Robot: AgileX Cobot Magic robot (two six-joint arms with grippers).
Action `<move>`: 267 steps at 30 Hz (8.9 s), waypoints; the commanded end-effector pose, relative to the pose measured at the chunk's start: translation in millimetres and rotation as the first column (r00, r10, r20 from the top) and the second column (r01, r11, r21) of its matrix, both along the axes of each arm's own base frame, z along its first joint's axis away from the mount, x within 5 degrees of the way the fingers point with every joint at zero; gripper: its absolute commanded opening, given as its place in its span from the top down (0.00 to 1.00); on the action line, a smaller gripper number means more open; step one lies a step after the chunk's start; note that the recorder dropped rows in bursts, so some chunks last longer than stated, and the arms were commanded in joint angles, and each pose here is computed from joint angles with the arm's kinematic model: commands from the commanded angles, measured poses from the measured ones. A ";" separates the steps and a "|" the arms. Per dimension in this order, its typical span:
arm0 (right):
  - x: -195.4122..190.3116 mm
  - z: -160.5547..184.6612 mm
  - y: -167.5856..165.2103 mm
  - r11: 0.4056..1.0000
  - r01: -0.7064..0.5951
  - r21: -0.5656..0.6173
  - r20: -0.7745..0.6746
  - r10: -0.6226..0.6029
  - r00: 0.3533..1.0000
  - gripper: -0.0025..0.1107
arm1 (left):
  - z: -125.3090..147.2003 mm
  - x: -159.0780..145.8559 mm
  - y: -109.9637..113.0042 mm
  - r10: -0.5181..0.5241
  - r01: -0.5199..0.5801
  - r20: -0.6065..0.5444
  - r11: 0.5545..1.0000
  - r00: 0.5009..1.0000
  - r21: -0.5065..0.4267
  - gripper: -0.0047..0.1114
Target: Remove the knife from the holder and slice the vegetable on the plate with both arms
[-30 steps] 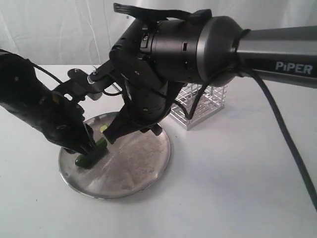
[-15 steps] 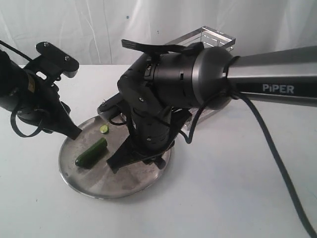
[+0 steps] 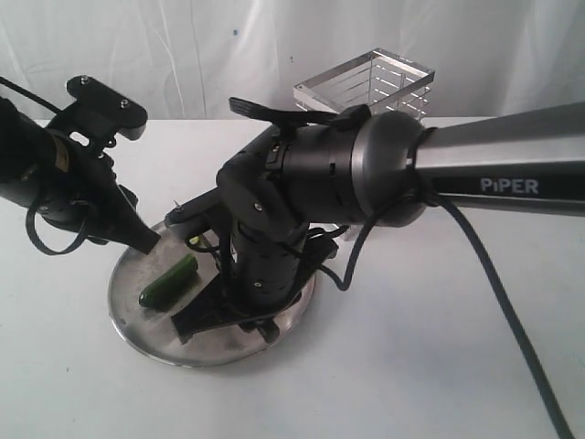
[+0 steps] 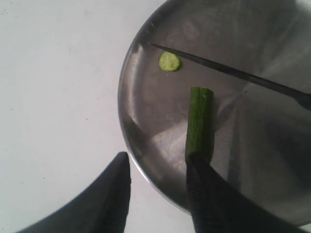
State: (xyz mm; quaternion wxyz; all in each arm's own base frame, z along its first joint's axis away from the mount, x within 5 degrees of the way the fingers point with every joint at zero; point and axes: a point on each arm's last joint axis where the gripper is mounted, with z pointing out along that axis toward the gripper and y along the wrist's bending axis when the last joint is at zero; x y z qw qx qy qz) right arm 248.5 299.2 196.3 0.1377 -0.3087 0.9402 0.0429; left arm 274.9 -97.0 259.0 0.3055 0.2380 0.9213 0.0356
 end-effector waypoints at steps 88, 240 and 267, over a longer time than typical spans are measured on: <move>13.5 -41.4 8.5 0.996 -0.086 0.004 0.002 0.086 0.996 0.98 | -22.0 -8.0 -1.7 -0.001 0.003 0.029 0.996 1.000 -0.086 0.59; 11.0 -42.7 3.7 0.989 -0.135 -0.059 -0.025 0.134 0.991 0.98 | -69.9 94.8 10.5 -0.028 -0.057 -0.197 0.908 0.980 -0.416 0.96; 17.0 -17.8 -3.2 0.979 -0.124 -0.161 0.014 0.128 0.992 0.98 | -27.1 82.2 10.5 -0.053 -0.001 -0.110 0.898 0.993 -0.440 0.96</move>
